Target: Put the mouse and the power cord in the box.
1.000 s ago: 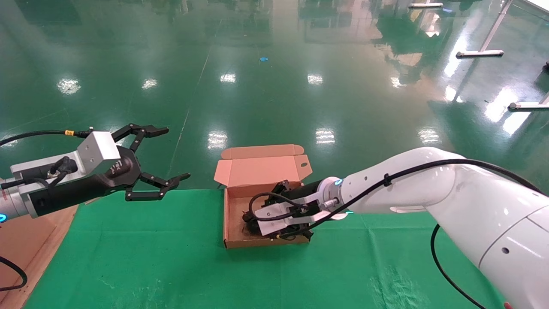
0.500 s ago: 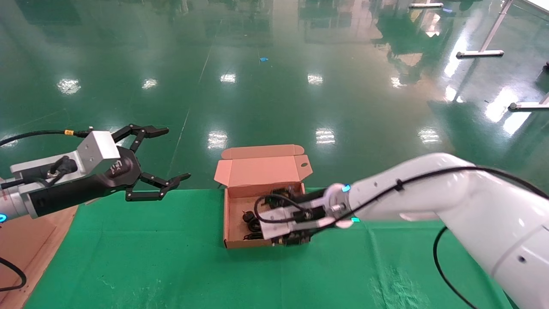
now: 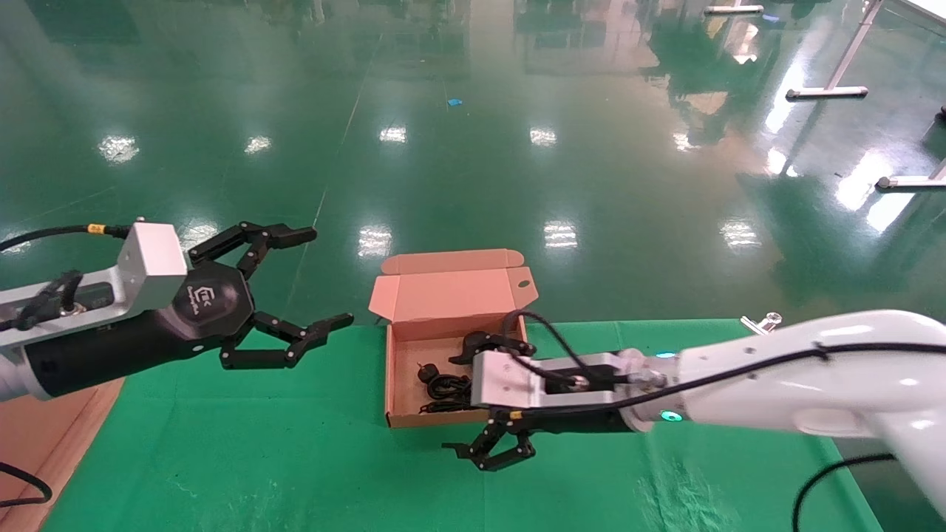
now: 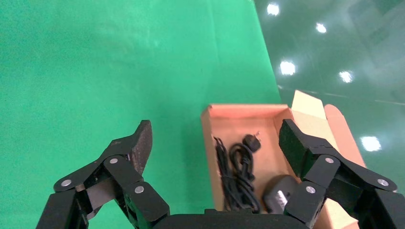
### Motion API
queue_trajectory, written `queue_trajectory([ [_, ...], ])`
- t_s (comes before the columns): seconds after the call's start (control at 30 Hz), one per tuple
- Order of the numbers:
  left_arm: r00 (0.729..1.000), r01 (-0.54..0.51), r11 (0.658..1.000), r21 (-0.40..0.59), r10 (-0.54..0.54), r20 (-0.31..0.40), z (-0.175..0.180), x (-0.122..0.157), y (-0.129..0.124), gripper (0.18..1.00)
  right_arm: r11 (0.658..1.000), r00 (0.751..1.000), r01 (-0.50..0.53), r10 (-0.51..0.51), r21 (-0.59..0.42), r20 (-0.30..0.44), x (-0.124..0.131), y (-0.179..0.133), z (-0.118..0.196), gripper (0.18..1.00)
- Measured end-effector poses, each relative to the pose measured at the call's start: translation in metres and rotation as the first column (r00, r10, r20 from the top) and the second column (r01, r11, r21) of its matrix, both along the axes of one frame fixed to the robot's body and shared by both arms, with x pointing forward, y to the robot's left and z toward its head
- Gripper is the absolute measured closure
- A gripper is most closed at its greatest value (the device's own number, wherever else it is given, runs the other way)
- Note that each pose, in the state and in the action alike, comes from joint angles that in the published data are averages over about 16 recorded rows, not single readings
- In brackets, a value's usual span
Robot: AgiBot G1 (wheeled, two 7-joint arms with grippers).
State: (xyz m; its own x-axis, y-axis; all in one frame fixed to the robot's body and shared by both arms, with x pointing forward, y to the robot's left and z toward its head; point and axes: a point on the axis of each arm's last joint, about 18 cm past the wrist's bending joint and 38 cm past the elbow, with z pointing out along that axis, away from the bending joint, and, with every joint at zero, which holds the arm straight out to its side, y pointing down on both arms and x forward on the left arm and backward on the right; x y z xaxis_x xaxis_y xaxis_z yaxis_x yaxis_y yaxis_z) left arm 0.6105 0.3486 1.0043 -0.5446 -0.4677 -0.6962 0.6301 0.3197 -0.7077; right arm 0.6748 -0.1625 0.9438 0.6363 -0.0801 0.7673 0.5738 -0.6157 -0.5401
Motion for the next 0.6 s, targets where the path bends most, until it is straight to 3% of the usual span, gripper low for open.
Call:
queue_trajectory([
  [0.33, 0.992, 0.108, 0.993, -0.037, -0.110, -0.060, 0.000, -0.028, -0.013, 0.184, 0.978, 0.992, -0.041, 0.065, 0.203, -0.113, -0.038, -0.035, 0.006, 0.193],
  [0.6, 0.975, 0.187, 0.981, -0.054, -0.192, -0.110, -0.001, -0.052, -0.023, 0.184, 0.941, 0.977, -0.072, 0.132, 0.331, -0.165, -0.074, -0.065, 0.016, 0.179],
])
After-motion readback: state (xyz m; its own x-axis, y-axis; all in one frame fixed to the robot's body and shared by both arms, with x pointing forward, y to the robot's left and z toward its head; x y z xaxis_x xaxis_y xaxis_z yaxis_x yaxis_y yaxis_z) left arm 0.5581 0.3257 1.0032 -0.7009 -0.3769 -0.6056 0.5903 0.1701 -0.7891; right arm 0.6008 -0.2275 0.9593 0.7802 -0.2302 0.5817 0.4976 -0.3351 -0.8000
